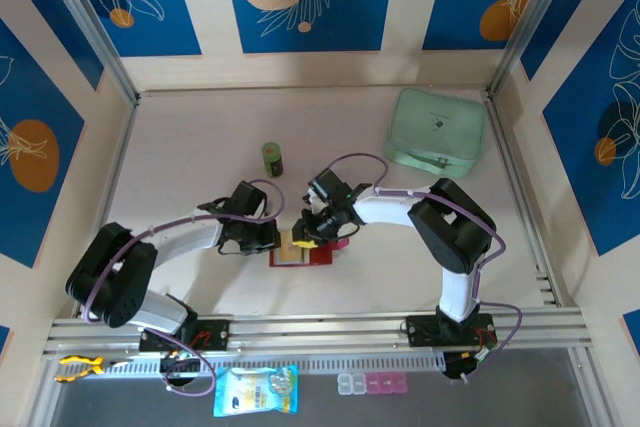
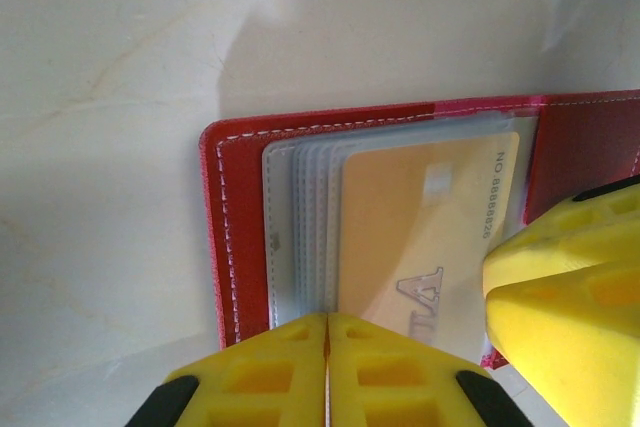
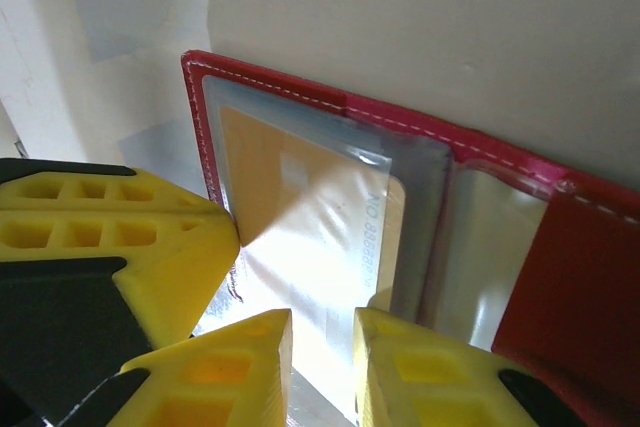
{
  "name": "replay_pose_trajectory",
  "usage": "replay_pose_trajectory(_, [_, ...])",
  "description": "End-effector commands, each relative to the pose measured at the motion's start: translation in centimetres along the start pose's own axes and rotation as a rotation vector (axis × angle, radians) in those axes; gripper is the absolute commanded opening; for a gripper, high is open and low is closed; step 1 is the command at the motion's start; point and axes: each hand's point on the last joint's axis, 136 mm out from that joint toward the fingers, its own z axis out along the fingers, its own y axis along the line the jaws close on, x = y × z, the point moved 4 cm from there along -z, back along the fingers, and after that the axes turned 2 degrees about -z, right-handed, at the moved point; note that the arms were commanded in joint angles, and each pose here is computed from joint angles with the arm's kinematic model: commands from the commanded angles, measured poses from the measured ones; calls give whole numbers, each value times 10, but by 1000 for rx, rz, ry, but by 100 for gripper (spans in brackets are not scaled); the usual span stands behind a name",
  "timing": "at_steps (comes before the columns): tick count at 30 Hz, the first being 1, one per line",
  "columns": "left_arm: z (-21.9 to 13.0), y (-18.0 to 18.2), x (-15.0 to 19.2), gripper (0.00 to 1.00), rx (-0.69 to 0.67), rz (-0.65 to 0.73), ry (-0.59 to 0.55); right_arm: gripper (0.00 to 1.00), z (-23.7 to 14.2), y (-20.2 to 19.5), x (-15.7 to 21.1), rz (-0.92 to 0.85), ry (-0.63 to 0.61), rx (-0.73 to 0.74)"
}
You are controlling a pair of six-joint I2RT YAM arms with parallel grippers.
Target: Take the credit cards out of the card holder
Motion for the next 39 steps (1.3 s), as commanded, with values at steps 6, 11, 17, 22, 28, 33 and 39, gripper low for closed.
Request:
replay_pose_trajectory(6, [5, 7, 9, 9, -22, -2, 45, 28, -8, -6, 6, -17, -3, 87])
replay_pose_trajectory(11, [0, 3, 7, 10, -14, 2, 33, 28, -8, -8, 5, -16, -5, 95])
replay_pose_trajectory(17, [-2, 3, 8, 11, -14, 3, 29, 28, -14, -9, 5, -25, -20, 123])
replay_pose_trajectory(22, [-2, 1, 7, 11, -5, 0, 27, 28, -19, -8, 5, -34, -32, 117])
replay_pose_trajectory(28, [-8, -6, 3, 11, 11, 7, 13, 28, -22, -6, 5, -34, -40, 111])
replay_pose_trajectory(33, [-16, -13, 0, 11, 29, 15, -6, 28, -28, -1, 7, -39, -58, 76])
replay_pose_trajectory(39, [-18, -27, -3, 10, 83, 27, -3, 28, -30, -6, 7, -17, -65, 42])
